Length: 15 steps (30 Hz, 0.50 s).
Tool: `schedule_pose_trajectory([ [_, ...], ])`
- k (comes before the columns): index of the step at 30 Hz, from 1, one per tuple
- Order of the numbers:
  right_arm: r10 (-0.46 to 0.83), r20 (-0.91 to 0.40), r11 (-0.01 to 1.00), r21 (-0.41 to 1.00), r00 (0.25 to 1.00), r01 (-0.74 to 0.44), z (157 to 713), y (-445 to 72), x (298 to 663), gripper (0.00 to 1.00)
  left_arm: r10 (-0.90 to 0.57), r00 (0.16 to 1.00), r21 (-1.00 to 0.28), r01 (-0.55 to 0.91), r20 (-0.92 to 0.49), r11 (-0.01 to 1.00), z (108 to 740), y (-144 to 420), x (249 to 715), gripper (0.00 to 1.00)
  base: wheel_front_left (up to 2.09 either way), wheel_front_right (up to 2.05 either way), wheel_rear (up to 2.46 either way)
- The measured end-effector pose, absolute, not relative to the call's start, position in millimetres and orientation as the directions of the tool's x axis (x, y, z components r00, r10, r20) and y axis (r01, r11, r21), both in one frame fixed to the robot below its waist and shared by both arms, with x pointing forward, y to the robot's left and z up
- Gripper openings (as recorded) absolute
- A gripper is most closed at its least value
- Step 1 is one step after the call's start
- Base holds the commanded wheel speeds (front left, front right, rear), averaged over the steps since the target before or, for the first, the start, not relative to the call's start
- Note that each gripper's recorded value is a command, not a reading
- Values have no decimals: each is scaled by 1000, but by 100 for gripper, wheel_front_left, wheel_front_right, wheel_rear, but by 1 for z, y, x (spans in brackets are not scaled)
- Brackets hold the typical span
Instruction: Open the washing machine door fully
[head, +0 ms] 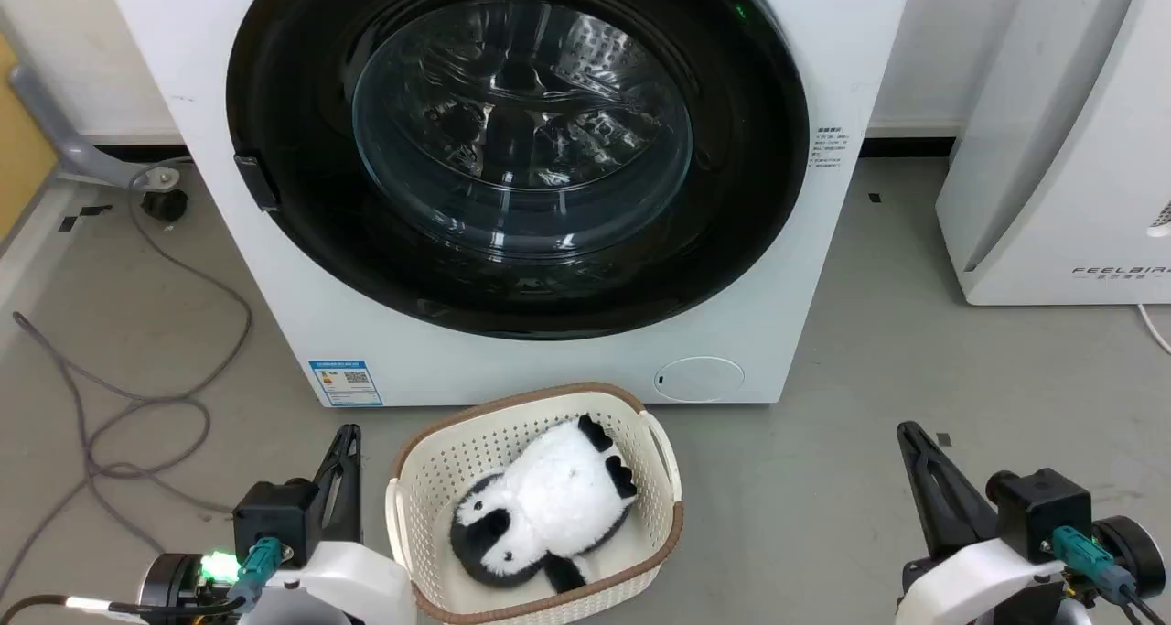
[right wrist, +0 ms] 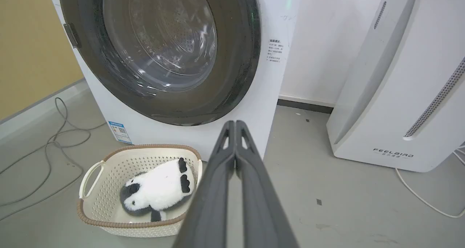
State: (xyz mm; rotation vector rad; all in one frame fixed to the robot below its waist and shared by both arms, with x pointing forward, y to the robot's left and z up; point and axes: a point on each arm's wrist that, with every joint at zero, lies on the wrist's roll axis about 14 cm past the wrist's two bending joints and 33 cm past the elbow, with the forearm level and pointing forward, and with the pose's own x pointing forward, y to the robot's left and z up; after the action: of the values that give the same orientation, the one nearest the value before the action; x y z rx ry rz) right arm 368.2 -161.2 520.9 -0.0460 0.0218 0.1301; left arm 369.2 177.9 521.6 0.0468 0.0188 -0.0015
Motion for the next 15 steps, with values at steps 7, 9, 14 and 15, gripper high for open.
schedule_pose_trajectory([
  [7,129,-25,991,-44,991,-130,521,-161,368,0,-1,1000,47,2,-19,999,522,178,369,0,0,0,0],
  [9,129,-25,990,-44,991,-130,521,-161,368,0,-1,1000,47,2,-19,999,522,178,369,0,0,0,0],
  [14,129,-25,990,-44,991,-130,521,-161,368,0,-1,1000,47,2,-19,999,522,178,369,0,0,0,0],
  [15,129,-25,991,-44,991,-130,521,-161,368,0,-2,1000,47,3,-19,999,522,178,369,0,0,0,0],
])
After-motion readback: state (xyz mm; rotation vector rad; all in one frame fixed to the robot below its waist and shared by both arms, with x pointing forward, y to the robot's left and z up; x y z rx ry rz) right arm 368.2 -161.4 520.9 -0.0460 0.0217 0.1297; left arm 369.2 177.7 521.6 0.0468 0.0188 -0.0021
